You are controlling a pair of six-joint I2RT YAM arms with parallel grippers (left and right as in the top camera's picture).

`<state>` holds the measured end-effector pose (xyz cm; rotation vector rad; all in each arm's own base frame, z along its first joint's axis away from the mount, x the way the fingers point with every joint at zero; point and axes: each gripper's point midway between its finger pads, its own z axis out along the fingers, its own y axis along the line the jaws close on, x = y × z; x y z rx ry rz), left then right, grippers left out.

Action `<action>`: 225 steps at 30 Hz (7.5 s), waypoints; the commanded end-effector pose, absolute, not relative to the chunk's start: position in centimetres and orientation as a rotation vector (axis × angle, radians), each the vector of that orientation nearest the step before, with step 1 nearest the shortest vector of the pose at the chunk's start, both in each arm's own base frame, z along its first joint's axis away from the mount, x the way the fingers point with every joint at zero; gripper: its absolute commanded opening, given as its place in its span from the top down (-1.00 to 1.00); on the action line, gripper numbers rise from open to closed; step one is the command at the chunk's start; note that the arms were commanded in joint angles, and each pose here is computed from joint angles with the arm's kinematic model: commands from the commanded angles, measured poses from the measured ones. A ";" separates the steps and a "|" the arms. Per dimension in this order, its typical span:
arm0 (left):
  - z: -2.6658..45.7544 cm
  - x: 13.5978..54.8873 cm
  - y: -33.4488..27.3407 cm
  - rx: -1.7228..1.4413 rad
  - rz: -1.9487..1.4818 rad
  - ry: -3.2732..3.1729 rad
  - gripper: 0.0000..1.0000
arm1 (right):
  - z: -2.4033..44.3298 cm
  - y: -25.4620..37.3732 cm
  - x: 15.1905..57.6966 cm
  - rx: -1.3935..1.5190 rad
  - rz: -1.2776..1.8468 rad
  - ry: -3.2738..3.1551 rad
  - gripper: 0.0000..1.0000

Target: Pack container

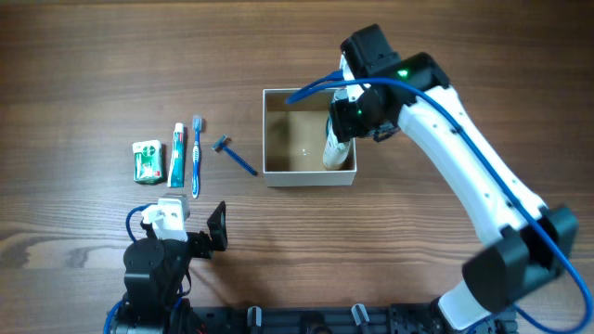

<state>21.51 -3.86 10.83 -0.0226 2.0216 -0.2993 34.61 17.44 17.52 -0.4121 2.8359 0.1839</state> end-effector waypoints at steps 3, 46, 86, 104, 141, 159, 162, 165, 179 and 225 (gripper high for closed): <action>10.5 21.4 -4.2 -0.014 -0.326 2.026 -1.00 | 32.5 12.3 31.0 -0.257 0.267 2.407 -0.72; 4.8 33.1 11.2 -0.323 0.036 2.982 -0.99 | 25.8 0.4 34.8 0.326 0.175 2.642 -0.99; 19.5 38.1 -20.7 0.243 -0.304 2.621 0.15 | 25.8 0.4 34.9 0.325 0.175 2.639 -0.99; 14.3 38.6 -21.1 0.221 -0.340 2.803 -0.29 | 25.9 0.4 34.9 0.325 0.175 2.639 -0.99; 4.4 37.2 1.6 -0.251 -0.074 3.225 0.92 | 25.9 0.4 34.9 0.326 0.175 2.639 -1.00; 11.2 40.3 -22.5 0.088 -0.301 2.790 0.47 | 25.9 0.4 34.9 0.325 0.175 2.639 -1.00; 15.0 39.3 -21.9 0.106 -0.320 2.747 -0.26 | 25.9 0.4 34.9 0.326 0.175 2.638 -1.00; 21.1 37.5 -20.8 0.233 -0.337 2.628 -0.99 | 25.9 0.4 34.9 0.326 0.175 2.639 -1.00; 6.4 33.2 -0.3 -0.427 0.017 3.122 -0.60 | 25.9 0.4 34.9 0.325 0.175 2.639 -1.00; 15.4 37.2 -19.2 -0.019 -0.329 2.740 0.21 | 25.9 0.4 34.9 0.325 0.175 2.639 -1.00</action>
